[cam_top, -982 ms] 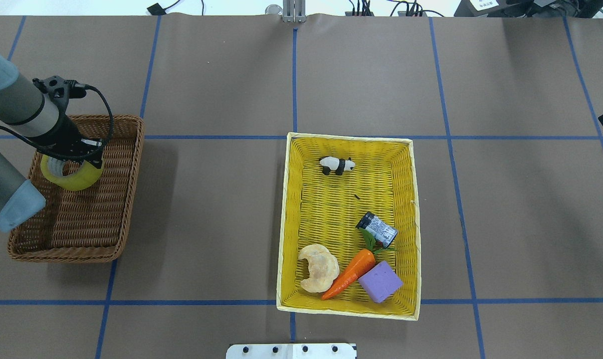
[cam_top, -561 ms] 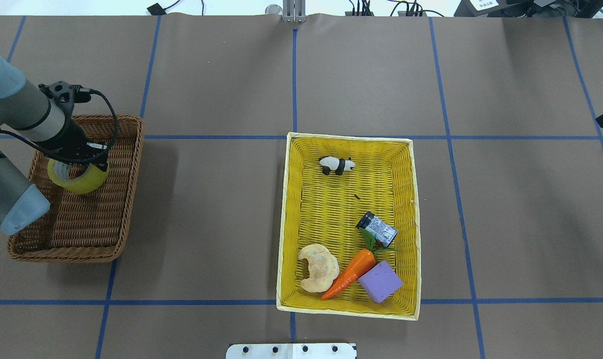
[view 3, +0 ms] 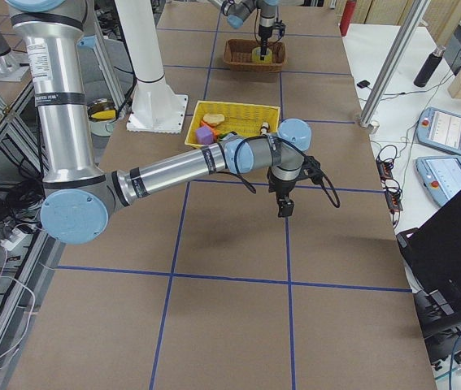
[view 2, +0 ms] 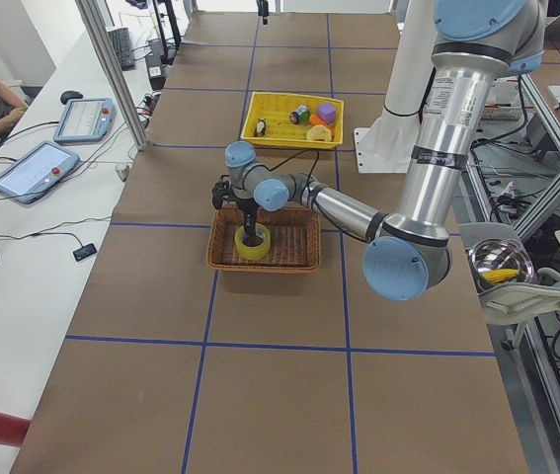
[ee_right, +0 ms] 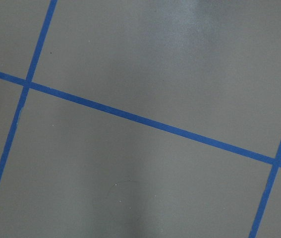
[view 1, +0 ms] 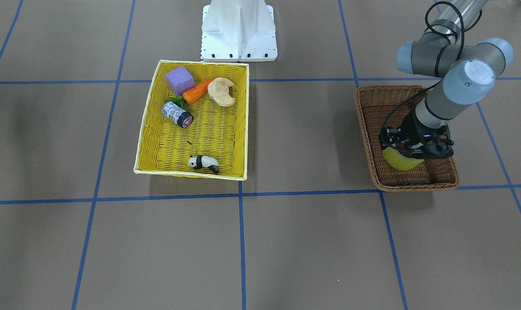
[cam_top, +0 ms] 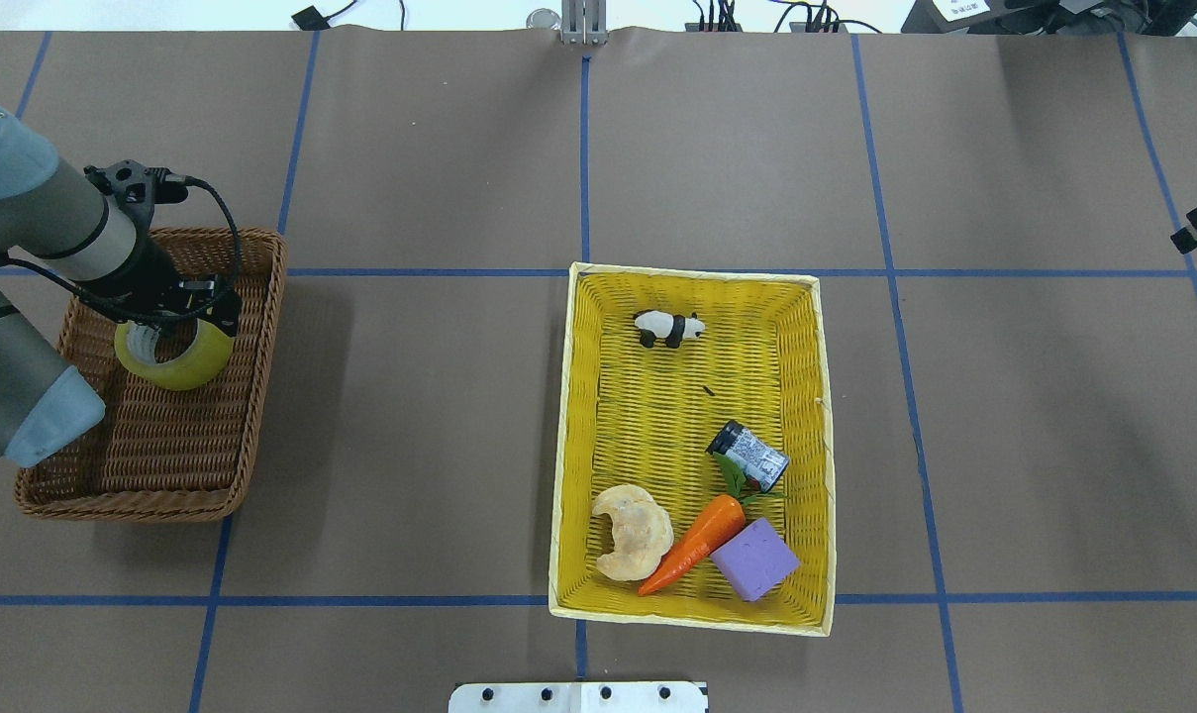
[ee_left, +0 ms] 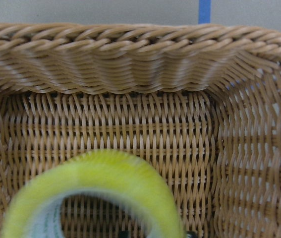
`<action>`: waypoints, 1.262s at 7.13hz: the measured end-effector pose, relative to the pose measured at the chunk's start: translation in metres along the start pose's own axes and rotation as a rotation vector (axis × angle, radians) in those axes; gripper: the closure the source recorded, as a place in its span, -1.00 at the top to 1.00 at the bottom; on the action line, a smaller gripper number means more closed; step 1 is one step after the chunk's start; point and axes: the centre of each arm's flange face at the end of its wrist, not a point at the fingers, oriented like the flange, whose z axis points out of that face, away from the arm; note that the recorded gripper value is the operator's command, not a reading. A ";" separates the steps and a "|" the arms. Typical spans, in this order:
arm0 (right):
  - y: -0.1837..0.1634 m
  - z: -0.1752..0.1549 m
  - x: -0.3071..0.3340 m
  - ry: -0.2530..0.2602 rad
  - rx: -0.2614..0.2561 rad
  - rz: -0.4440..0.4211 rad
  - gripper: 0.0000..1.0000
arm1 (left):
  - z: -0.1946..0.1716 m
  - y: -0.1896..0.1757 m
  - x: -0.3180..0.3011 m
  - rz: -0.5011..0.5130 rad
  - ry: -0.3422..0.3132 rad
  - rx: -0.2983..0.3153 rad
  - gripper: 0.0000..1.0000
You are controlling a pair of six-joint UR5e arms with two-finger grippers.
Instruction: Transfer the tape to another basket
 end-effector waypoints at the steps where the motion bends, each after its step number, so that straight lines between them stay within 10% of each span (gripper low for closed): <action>1: -0.001 -0.001 -0.001 0.001 0.001 -0.002 1.00 | -0.020 -0.004 0.001 0.009 0.016 0.029 0.95; 6: -0.005 -0.006 0.004 0.009 -0.010 0.025 1.00 | -0.115 -0.044 -0.169 0.196 -0.052 0.074 0.96; 9: -0.009 -0.023 0.025 0.021 -0.026 0.053 1.00 | -0.145 -0.032 -0.286 0.080 -0.017 0.083 0.96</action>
